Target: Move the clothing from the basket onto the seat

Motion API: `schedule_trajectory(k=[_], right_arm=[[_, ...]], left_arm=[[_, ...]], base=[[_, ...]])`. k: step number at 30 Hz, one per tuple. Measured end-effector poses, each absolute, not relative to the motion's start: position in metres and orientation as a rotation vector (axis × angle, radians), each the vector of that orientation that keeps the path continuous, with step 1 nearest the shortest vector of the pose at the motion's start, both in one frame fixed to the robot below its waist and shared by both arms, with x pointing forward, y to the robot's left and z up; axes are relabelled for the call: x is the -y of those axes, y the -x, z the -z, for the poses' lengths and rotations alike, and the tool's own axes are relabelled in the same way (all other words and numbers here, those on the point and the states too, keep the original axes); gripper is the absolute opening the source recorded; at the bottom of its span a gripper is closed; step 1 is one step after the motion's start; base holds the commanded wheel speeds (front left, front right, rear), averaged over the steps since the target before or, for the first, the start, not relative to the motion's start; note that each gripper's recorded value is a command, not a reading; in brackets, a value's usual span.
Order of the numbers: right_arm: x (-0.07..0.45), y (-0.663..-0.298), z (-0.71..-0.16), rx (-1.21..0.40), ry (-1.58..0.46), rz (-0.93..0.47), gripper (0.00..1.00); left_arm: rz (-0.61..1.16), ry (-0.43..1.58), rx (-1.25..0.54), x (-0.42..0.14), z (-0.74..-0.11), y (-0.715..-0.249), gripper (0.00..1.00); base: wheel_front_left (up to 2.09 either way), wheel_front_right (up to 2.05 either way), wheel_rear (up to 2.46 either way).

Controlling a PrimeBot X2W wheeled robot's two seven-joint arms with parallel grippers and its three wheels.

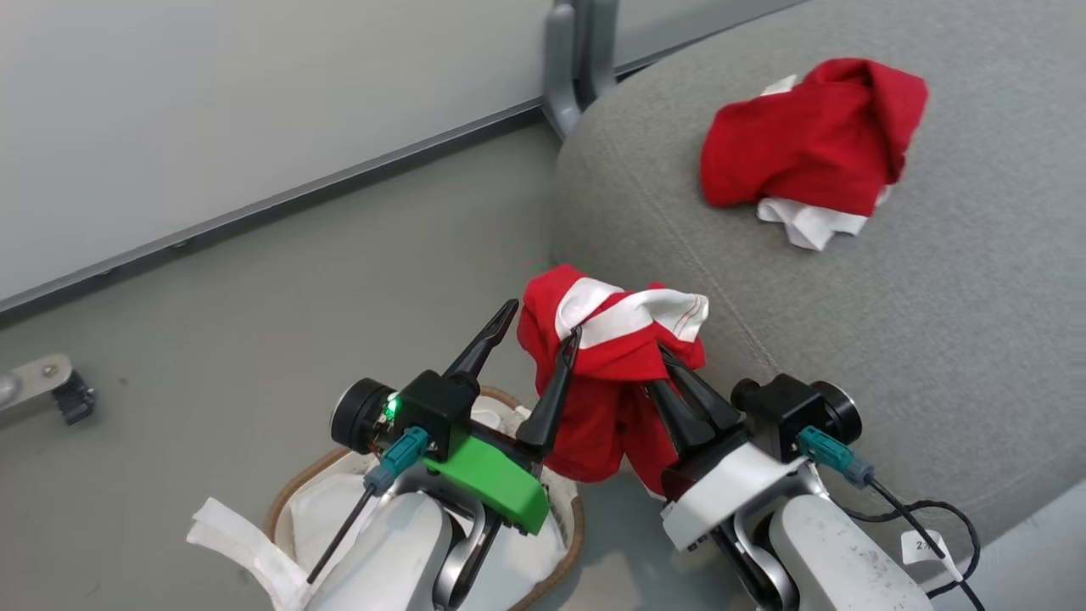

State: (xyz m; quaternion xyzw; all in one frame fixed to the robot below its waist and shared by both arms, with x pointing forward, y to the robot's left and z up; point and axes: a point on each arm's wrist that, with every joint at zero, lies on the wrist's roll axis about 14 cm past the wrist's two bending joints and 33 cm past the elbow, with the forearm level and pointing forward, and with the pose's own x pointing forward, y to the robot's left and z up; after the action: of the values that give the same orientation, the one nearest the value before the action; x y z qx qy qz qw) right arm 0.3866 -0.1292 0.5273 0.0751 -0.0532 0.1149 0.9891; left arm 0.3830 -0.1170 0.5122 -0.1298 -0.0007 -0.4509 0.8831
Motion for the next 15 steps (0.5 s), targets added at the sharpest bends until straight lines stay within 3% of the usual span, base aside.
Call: schedule_trajectory(k=[8, 15], right_arm=[[0.184, -0.383, -0.537, 0.132, -0.102, -0.078, 0.00], [0.242, -0.427, -0.632, 0.366, 0.093, -0.011, 0.00]], left_arm=[[1.041, 0.293, -0.020, 0.152, -0.506, -0.376, 1.00], [1.003, 0.312, -0.012, 0.149, -0.498, -0.399, 1.00]], base=[[0.00, 0.00, 0.00], [0.00, 0.00, 0.00]])
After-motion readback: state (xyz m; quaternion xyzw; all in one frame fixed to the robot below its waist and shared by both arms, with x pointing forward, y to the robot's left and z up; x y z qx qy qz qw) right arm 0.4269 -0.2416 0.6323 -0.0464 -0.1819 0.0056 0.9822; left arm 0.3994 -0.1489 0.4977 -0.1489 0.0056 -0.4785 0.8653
